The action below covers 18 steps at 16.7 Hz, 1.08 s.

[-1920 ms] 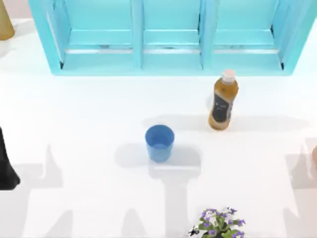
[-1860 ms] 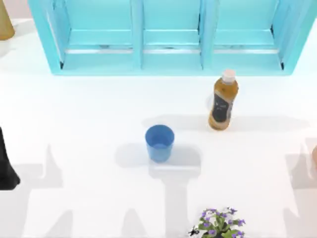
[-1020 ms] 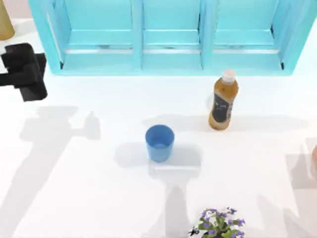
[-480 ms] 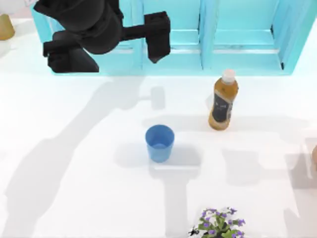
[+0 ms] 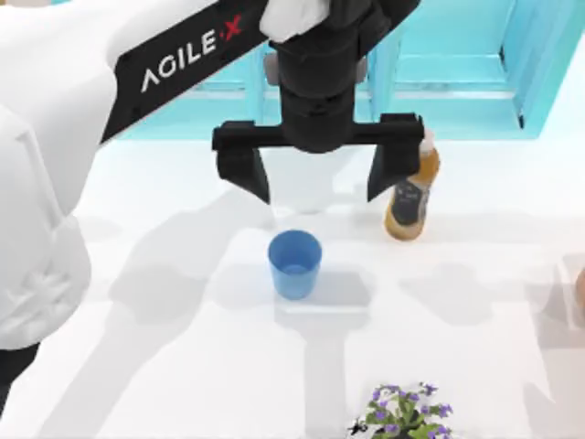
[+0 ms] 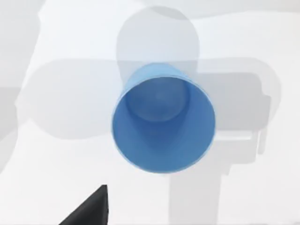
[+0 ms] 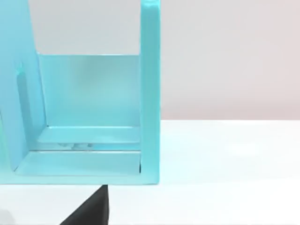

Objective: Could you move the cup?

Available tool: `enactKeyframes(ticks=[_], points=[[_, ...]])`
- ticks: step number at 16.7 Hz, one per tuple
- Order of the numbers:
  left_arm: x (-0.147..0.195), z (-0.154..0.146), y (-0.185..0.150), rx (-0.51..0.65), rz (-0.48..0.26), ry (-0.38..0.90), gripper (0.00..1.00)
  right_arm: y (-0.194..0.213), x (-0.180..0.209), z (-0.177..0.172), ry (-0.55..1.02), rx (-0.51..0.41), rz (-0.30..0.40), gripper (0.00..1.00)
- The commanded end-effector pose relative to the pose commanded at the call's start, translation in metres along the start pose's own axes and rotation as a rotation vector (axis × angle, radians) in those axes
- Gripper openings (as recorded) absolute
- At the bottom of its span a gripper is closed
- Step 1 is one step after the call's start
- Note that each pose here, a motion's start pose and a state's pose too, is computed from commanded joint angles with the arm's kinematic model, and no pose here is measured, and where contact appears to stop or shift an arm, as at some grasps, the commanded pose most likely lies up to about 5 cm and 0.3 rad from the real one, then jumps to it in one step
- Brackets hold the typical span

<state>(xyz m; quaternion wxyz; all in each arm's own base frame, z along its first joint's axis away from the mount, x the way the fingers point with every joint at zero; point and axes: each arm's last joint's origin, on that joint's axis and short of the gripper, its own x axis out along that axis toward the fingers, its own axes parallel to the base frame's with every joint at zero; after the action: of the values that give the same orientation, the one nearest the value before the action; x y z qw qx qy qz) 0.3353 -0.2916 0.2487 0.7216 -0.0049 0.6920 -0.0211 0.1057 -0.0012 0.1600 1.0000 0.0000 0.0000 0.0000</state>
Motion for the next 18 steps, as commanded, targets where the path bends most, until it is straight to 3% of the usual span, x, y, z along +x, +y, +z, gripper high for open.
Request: enactKeyframes(ticks=[3, 10, 18], points=[[0.014, 0.000, -0.010, -0.003, 0.037, 0.042, 1.00, 0.000, 0.000, 0.000, 0.000, 0.000, 0.000, 1.00], [0.019, 0.001, -0.009, -0.004, 0.037, 0.043, 1.00, 0.000, 0.000, 0.000, 0.000, 0.000, 0.000, 1.00], [0.105, -0.003, -0.007, -0.003, 0.035, 0.041, 1.00, 0.000, 0.000, 0.000, 0.000, 0.000, 0.000, 1.00]])
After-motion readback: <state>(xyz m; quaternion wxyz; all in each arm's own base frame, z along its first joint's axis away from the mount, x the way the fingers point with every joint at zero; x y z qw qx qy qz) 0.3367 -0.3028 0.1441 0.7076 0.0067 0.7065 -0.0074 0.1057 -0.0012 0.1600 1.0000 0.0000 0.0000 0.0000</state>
